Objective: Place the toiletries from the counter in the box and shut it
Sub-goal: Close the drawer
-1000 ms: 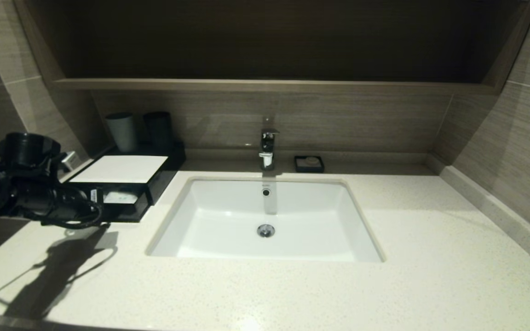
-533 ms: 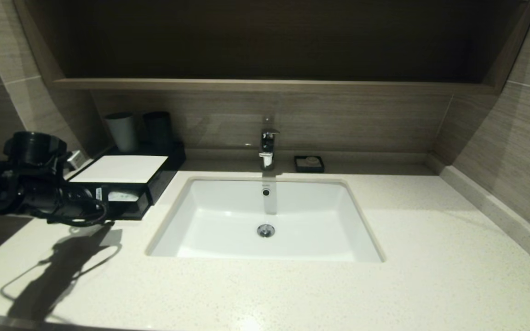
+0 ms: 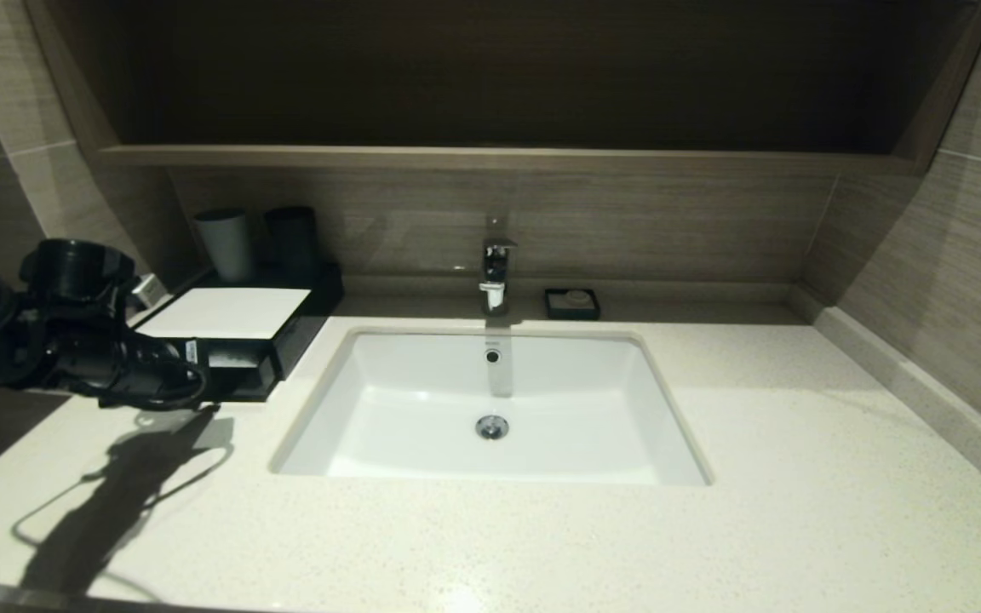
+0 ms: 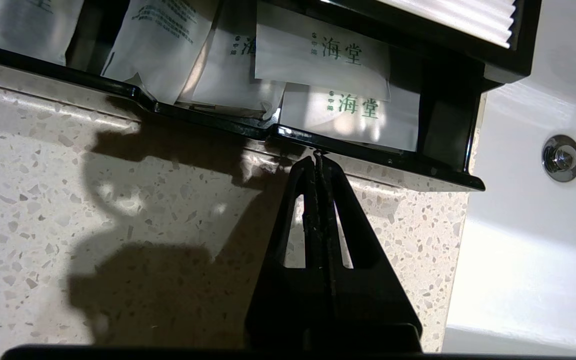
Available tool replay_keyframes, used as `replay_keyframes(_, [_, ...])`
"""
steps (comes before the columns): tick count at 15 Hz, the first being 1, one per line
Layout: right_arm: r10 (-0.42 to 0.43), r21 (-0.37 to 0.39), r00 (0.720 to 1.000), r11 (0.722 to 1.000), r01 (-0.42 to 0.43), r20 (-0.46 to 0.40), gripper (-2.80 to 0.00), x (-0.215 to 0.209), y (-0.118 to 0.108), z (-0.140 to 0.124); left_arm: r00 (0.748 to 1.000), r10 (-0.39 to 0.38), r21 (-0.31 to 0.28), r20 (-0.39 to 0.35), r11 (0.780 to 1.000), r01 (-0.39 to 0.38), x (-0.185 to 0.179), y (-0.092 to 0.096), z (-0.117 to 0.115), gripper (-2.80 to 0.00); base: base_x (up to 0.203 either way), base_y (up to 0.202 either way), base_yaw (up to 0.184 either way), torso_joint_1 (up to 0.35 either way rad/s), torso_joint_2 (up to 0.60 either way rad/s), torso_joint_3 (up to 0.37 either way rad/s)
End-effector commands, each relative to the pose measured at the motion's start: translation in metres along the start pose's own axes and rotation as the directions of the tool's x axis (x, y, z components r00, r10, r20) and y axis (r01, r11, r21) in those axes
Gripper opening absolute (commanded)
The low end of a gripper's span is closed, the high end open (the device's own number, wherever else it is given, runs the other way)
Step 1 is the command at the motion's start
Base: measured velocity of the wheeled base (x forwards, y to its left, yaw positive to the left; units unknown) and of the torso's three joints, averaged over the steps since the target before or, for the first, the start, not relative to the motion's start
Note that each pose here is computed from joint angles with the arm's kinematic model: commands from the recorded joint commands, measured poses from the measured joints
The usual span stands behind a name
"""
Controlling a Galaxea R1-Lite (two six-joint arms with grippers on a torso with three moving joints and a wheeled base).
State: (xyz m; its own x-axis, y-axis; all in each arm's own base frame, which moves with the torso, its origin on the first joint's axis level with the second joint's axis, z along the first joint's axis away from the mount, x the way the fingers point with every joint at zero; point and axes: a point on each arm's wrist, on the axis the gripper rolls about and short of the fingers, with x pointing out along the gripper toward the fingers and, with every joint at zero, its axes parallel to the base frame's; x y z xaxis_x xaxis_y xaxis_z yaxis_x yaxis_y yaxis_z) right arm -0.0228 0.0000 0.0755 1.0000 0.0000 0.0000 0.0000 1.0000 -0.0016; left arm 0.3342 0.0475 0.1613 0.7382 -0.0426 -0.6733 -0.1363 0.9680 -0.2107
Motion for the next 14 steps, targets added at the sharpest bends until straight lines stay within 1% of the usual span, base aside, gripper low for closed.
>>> replay_keyframes(1, [0.000,0.000,1.000,1.000,0.000,0.002,-2.80,-0.0001,0.0000,0.0000,1.000,0.000,-0.005,-0.002,1.000,0.000,0.0044,0.0005,0.0018,-2.80,0.000,0.000,0.000,0.000,0.00,0.000])
replay_keyframes(11, [0.000,0.000,1.000,1.000,0.000,0.002,-2.80,-0.0001,0.0000,0.0000,1.000,-0.002,-0.019,0.001,1.000,0.002,0.0120,0.0007,0.0048,-2.80,0.000,0.000,0.000,0.000,0.00,0.000])
replay_keyframes(14, [0.000,0.000,1.000,1.000,0.000,0.002,-2.80,-0.0001,0.0000,0.0000,1.000,-0.010,-0.032,0.024,0.999,0.010,0.0134,-0.0015,0.0067,-2.80,0.000,0.000,0.000,0.000,0.00,0.000])
